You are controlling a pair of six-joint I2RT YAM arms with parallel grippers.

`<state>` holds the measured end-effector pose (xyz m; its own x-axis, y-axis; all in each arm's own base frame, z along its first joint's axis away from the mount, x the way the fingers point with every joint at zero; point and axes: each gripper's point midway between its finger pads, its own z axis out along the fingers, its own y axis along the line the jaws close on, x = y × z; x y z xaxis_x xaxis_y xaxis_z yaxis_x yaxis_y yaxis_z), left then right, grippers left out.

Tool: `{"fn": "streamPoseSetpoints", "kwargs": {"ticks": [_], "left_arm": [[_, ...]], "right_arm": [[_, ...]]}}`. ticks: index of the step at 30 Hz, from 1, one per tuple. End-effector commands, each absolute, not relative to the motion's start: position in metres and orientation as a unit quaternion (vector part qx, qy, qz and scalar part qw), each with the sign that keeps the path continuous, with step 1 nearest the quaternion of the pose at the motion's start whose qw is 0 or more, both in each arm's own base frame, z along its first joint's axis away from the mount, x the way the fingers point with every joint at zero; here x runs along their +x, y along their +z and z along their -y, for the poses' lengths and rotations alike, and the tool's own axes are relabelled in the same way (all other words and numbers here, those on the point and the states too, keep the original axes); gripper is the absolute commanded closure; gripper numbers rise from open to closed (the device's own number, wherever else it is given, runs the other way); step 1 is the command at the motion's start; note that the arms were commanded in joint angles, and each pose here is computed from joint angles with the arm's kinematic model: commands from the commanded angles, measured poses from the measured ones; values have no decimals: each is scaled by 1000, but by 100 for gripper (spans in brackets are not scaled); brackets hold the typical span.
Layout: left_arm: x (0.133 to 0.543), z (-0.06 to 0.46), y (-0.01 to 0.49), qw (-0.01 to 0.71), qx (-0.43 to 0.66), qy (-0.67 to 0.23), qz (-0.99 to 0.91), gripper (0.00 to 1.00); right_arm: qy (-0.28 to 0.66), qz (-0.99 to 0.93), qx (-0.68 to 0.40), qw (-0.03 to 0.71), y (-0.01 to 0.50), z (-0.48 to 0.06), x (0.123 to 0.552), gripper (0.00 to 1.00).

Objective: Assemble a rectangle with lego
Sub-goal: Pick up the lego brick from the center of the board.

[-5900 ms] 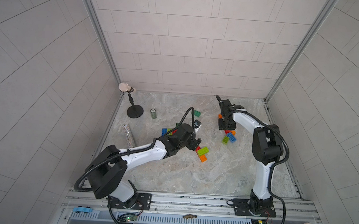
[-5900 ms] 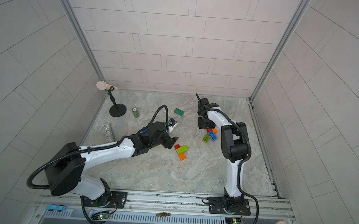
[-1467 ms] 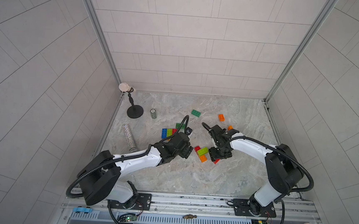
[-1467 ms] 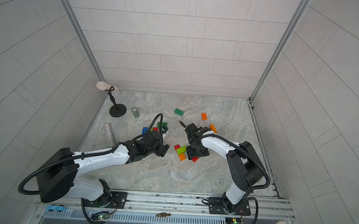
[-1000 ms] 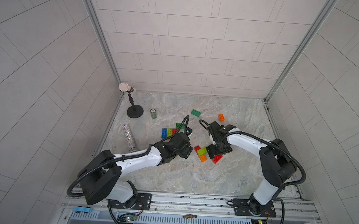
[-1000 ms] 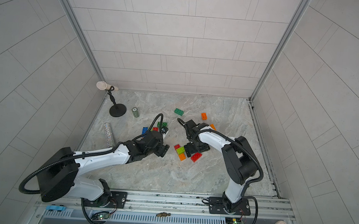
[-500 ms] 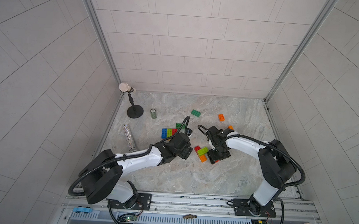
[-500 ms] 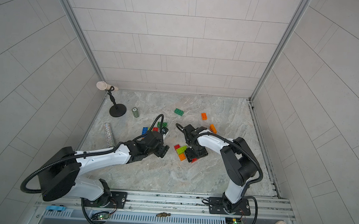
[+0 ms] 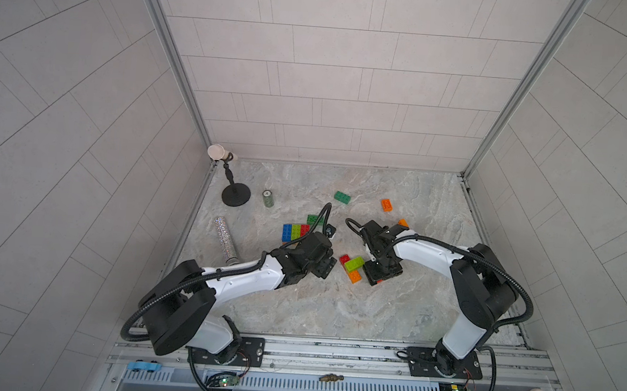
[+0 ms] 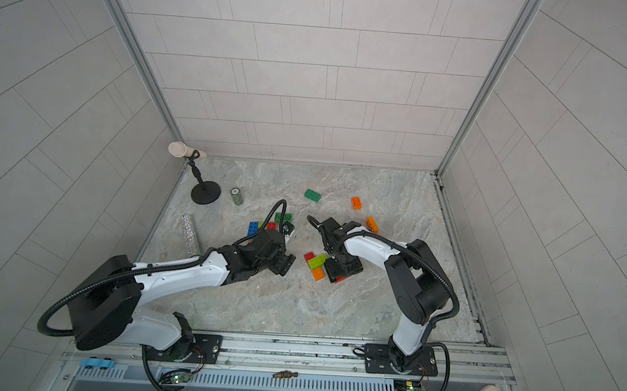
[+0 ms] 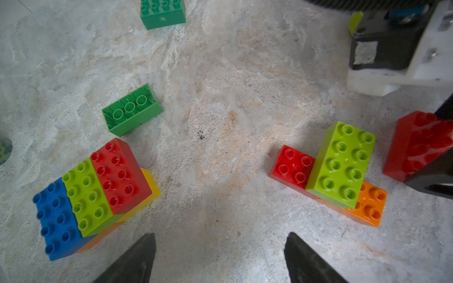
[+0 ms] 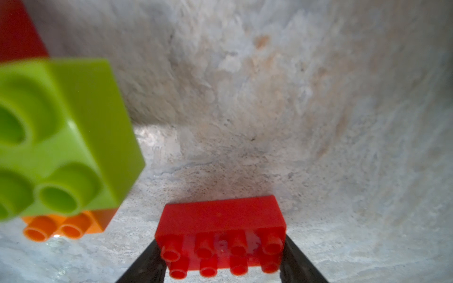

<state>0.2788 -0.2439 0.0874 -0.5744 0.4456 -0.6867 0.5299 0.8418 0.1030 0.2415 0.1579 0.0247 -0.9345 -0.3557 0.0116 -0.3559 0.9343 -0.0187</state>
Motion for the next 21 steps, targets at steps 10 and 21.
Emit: {"fn": "streamPoseSetpoints", "kwargs": {"ticks": [10, 21], "left_arm": [[281, 224, 108, 399, 244, -52, -882, 13], [260, 245, 96, 446, 335, -41, -829, 12]], "right_arm": [[-19, 985, 172, -4, 70, -164, 227, 41], [-41, 984, 174, 3, 65, -214, 236, 46]]}}
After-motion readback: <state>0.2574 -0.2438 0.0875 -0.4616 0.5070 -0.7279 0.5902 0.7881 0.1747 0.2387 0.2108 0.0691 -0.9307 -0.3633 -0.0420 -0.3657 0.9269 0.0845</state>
